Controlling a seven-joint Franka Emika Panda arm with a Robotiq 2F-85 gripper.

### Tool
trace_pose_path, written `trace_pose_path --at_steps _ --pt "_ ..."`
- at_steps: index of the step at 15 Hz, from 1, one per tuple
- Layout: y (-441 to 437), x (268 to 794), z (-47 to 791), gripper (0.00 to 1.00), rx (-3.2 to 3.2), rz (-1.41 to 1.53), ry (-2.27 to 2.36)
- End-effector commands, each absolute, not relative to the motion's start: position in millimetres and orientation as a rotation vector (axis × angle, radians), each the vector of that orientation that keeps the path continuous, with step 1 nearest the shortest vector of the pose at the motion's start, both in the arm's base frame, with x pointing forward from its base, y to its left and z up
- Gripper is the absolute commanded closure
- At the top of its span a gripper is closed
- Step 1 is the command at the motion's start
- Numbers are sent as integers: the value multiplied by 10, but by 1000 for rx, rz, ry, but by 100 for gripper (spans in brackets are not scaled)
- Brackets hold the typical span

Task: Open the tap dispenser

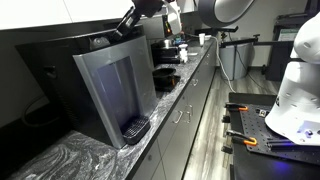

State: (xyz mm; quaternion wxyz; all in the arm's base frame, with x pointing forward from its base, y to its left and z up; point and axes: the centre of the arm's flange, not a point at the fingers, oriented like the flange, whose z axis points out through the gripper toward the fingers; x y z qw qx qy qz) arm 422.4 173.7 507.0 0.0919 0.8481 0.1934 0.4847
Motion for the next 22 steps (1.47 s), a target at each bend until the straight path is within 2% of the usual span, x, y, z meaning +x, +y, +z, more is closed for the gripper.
trace_pose_path --at_steps 1,22 --pt "1811 4313 5122 100 2537 1475 590" --pt "1678 4349 5107 100 2485 1475 550"
